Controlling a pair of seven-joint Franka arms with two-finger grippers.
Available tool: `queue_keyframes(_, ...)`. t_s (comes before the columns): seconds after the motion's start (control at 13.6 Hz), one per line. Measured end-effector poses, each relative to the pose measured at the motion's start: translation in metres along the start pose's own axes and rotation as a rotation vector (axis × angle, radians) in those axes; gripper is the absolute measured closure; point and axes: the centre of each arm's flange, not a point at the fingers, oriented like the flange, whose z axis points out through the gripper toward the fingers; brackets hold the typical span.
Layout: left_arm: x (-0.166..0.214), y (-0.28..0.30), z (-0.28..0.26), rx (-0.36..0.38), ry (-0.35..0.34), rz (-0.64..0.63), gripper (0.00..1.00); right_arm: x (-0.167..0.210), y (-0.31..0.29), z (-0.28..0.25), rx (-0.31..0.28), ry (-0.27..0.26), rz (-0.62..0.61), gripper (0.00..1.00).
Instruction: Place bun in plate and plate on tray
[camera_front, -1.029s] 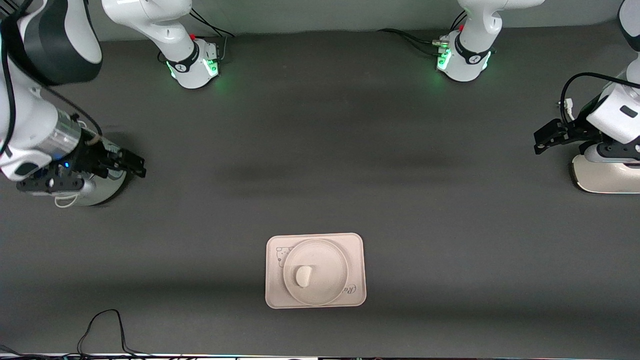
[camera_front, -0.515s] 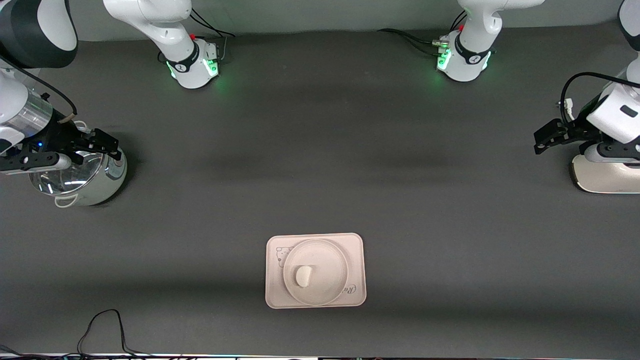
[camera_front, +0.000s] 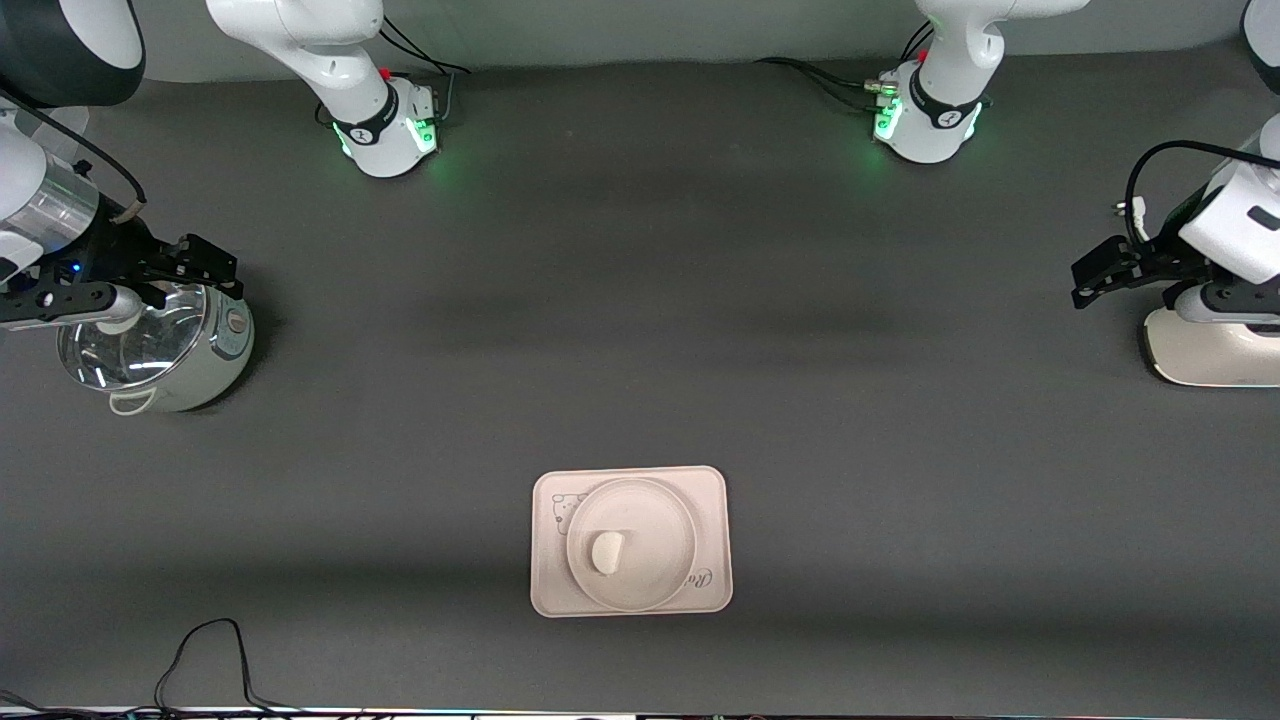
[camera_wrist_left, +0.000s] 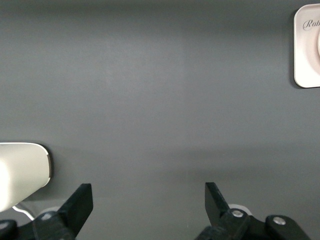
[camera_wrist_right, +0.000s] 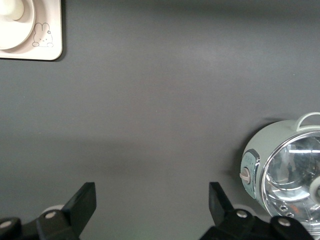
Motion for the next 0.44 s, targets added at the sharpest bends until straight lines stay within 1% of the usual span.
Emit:
queue_keyframes(0.22,-0.003,-0.002,-0.014,0.000,-0.015,-0.002,0.00,0.000,-0.007,0.001,0.003,-0.005,-0.013,0.00)
queue_keyframes(0.44,-0.003,-0.001,-0.022,0.000,-0.012,0.000,0.00,0.000,-0.007,0.001,0.003,-0.008,-0.013,0.00)
